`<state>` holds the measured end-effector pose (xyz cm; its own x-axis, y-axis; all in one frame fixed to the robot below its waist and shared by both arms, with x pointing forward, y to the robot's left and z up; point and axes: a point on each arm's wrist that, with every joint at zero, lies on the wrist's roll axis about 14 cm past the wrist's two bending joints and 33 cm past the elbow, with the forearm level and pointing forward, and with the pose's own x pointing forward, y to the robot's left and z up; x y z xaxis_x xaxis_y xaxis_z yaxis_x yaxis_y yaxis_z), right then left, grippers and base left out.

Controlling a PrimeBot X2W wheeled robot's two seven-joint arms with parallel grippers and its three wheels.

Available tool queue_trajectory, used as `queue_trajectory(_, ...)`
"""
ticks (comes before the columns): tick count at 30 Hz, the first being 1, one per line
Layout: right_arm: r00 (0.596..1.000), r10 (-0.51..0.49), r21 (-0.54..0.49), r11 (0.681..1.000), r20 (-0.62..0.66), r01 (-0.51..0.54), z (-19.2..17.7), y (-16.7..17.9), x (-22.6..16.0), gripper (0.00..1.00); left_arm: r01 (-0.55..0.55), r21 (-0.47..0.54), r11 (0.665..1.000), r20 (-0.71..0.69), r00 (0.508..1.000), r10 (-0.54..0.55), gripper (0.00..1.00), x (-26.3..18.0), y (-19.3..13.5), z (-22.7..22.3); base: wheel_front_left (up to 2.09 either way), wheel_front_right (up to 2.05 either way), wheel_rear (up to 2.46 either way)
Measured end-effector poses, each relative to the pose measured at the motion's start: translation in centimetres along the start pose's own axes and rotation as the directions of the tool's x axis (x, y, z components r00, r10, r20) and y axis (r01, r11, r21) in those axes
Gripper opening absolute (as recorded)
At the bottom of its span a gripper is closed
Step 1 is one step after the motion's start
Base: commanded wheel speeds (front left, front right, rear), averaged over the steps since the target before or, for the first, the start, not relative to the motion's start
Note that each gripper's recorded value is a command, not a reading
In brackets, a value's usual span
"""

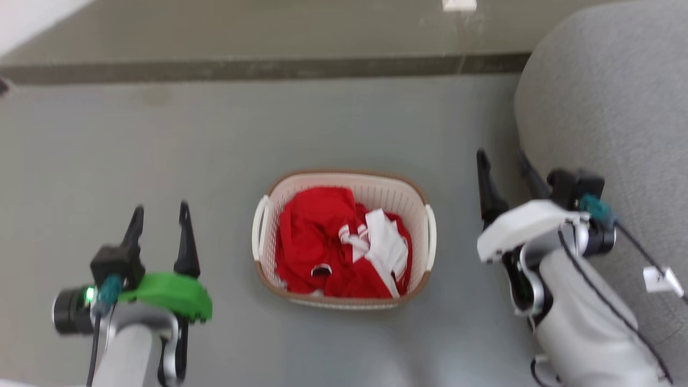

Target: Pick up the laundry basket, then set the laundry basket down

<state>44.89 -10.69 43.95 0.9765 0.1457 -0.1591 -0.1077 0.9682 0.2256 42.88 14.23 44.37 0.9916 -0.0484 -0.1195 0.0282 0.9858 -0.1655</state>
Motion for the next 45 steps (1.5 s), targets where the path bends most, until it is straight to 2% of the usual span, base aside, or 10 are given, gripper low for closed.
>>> queue_trajectory(10, 0.999, -0.034, 0.024, 0.999, 0.039, 0.034, 0.4, -0.1, -5.9, 1.00, -0.014, 0.024, 1.000, 0.045, 0.999, 0.013, 1.00, -5.3, 0.3, 1.2, 0.00, 0.00, 0.00)
queue_trajectory(17, 0.995, -0.053, 0.035, 0.998, 0.090, 0.050, 1.5, -0.1, -8.5, 1.00, -0.015, 0.027, 1.000, 0.093, 0.996, 0.012, 1.00, -7.5, 0.2, 2.4, 0.00, 0.00, 0.00)
queue_trajectory(27, 0.988, -0.065, 0.033, 0.998, 0.140, 0.061, 2.6, -0.2, -10.0, 1.00, -0.016, 0.039, 0.999, 0.163, 0.987, 0.010, 1.00, -8.7, -0.2, 4.4, 0.00, 0.00, 0.00)
queue_trajectory(43, 0.983, -0.073, 0.038, 0.997, 0.168, 0.067, 3.2, -0.2, -10.7, 1.00, -0.046, 0.046, 0.998, 0.159, 0.987, 0.039, 1.00, -9.7, 0.6, 4.1, 0.00, 0.00, 0.00)
queue_trajectory(44, 0.983, -0.074, 0.038, 0.997, 0.170, 0.068, 3.2, -0.2, -10.7, 0.00, -0.053, 0.048, 0.997, 0.161, 0.986, 0.044, 0.00, -9.8, 0.8, 4.2, 0.00, 0.00, 0.00)
queue_trajectory(45, 0.983, -0.074, 0.036, 0.997, 0.170, 0.069, 3.2, -0.2, -10.7, 0.00, -0.060, 0.048, 0.997, 0.160, 0.986, 0.051, 0.00, -9.9, 1.1, 4.2, 0.00, 0.00, 0.00)
